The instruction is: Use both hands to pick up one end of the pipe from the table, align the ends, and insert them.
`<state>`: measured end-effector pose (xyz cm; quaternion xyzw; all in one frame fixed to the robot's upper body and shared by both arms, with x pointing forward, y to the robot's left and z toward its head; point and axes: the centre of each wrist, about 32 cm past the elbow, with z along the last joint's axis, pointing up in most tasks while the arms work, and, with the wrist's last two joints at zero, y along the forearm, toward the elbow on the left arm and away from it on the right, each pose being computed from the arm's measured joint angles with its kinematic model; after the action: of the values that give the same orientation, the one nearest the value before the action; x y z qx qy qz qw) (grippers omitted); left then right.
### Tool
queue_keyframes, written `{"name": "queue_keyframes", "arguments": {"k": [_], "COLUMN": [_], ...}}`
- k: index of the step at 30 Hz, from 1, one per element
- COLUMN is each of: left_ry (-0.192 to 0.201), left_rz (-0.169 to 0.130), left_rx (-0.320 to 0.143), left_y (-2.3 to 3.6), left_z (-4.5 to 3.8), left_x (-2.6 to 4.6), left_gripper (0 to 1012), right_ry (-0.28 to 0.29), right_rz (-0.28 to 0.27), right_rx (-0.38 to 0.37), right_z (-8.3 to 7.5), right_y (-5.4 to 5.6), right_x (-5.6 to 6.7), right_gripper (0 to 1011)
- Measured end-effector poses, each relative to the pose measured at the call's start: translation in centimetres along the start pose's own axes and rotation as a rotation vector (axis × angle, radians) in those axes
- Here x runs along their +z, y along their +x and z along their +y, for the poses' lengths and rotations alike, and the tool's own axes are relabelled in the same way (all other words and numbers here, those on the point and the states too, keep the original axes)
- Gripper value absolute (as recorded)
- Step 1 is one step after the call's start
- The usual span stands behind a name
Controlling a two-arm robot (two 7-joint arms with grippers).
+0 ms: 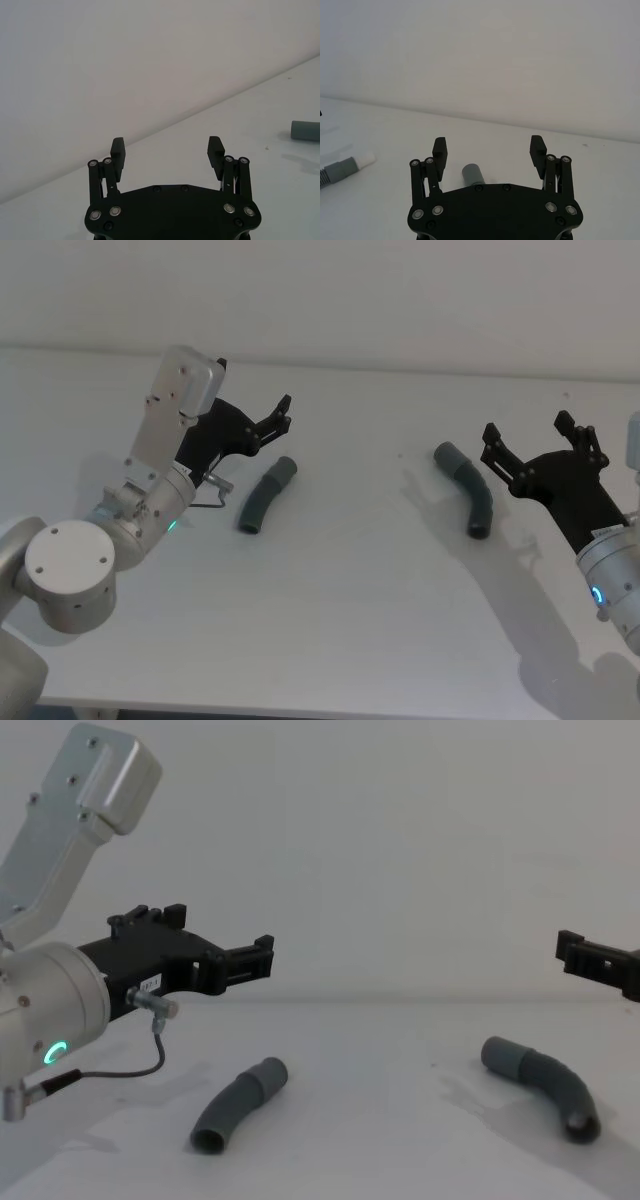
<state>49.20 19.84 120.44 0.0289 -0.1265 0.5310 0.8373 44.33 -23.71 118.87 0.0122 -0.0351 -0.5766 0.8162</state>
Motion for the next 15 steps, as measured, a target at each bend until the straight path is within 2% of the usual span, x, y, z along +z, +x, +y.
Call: {"name": "queue_keyframes", "arguments": {"k": [15], "left_ry": [0.0], "left_rz": [0.0], "left_rx": [0.0], "left_y": [0.0], "left_z": [0.0], "left_x": [0.0], "left_gripper": [1001], "right_ry": [0.0], "right_rz": [0.0], "right_rx": [0.0], "right_z": [0.0], "right_y": [0.0], "right_x": [0.0], "right_gripper": [1004]}}
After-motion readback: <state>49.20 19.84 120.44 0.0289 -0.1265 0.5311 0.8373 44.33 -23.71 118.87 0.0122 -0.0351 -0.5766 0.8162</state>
